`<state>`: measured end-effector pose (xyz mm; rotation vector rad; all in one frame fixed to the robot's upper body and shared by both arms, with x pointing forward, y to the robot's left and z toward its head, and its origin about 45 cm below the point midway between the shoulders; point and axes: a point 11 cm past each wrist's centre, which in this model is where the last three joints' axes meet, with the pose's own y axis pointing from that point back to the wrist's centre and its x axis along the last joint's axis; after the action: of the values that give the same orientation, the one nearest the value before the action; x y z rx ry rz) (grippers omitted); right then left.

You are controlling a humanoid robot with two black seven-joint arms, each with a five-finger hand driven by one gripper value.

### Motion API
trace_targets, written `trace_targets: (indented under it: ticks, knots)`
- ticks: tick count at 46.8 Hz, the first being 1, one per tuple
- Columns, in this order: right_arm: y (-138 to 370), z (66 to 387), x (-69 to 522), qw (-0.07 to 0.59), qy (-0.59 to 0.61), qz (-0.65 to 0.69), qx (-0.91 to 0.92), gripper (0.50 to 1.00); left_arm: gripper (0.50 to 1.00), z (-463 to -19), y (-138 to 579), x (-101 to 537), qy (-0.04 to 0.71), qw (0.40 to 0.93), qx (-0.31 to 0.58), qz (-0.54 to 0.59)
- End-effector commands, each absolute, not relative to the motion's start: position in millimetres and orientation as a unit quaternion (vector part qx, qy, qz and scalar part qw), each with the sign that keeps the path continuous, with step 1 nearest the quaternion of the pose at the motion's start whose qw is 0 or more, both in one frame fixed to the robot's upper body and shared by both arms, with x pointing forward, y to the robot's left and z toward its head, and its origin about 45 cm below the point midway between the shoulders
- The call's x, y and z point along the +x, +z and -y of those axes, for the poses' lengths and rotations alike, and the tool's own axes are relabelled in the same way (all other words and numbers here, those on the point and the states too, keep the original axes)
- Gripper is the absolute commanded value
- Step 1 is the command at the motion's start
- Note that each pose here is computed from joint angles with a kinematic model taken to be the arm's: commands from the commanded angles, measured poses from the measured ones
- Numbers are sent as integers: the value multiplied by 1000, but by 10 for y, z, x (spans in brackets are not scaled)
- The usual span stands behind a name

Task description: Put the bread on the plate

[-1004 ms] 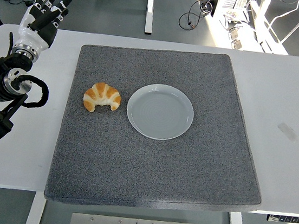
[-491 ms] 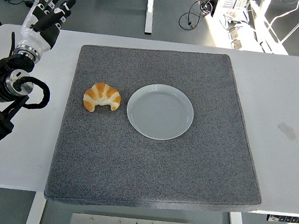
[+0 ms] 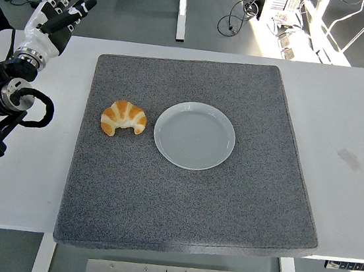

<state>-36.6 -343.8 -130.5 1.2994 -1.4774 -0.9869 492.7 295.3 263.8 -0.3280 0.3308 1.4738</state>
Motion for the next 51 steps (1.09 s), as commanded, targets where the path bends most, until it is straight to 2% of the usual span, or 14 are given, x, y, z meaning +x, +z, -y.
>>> trace_targets:
  ticks: [1, 11, 23, 34, 51]
  knots:
    - [-1306, 3435, -370, 453, -400, 598, 527, 1000, 983, -3005, 2701, 4949, 665, 721, -130, -142]
    - [-1305, 3440, -370, 454, -400, 598, 526, 1000, 981, -3113, 2926, 4996, 659, 746, -66, -78]
    - [-1305, 3440, -362, 454, -399, 598, 527, 1000, 980, -3240, 3114, 5029, 660, 749, -38, -56]
    - [-1305, 3440, -371, 454, -400, 598, 526, 1000, 974, -3231, 3310, 5038, 638, 769, 42, 2]
    - [-1306, 3435, -370, 453, -400, 598, 527, 1000, 958, -2868, 3455, 4906, 554, 806, 173, 119]
